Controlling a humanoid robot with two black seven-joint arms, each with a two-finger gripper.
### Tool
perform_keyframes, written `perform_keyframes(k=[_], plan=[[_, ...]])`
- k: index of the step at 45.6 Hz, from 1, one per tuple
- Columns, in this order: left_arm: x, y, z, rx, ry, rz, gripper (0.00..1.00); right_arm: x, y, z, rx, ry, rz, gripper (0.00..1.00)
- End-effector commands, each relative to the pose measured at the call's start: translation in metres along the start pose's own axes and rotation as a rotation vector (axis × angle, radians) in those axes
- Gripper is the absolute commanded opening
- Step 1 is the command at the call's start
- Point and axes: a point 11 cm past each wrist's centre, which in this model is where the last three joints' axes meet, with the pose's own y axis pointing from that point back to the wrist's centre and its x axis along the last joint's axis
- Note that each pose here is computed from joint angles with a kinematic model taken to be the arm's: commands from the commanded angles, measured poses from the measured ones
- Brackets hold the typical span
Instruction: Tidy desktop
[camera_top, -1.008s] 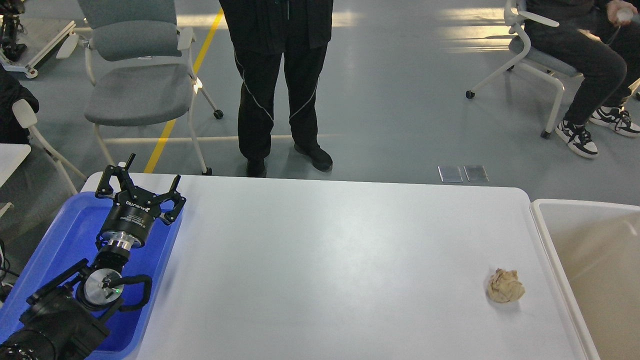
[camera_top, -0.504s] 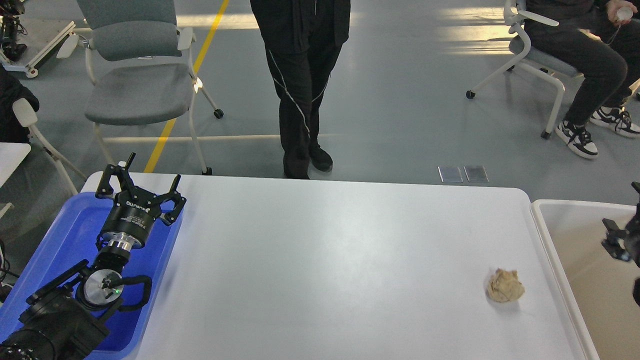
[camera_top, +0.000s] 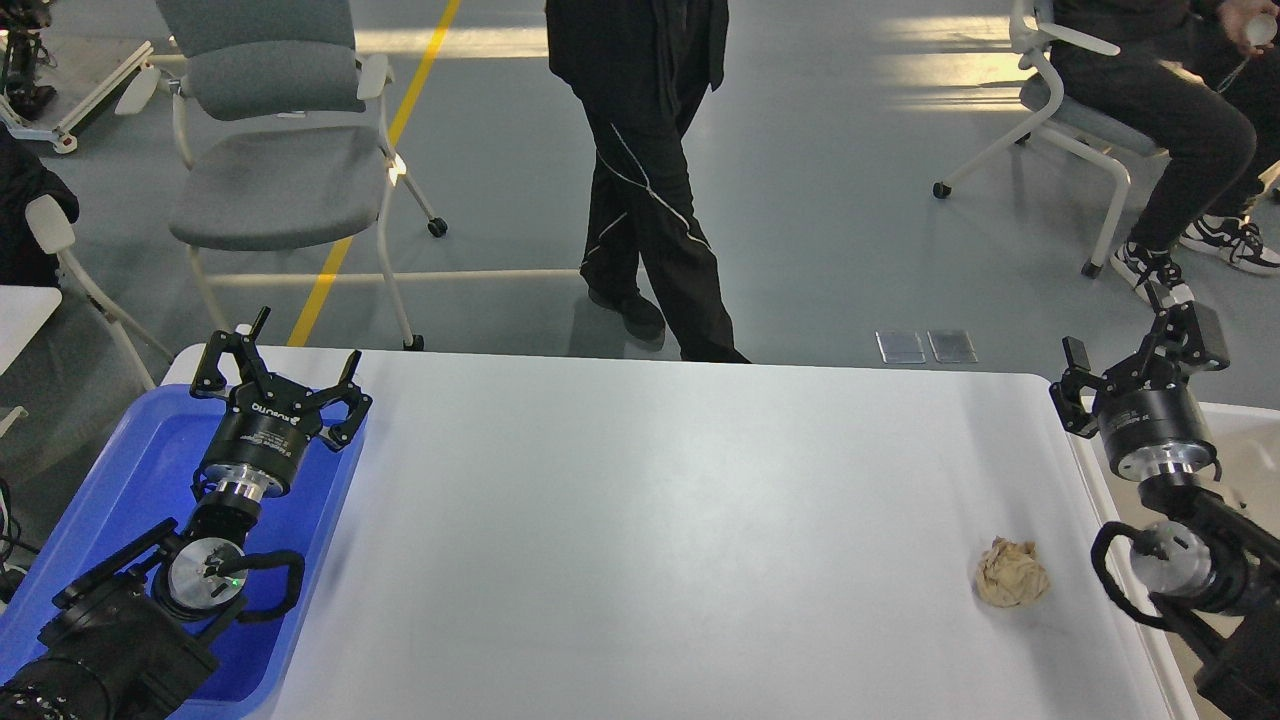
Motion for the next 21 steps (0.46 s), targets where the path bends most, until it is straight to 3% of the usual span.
perform_keyframes(k=[1, 21], plan=[[0.0, 0.0, 0.0, 0.0, 0.0, 0.0, 1.0, -0.035, 0.008, 0.02, 0.042, -0.07, -0.032, 1.0], [0.0, 0.0, 0.0, 0.0, 0.0, 0.0, 1.0, -0.055, 0.014, 0.042, -0.006, -0.095, -0.061, 1.0]])
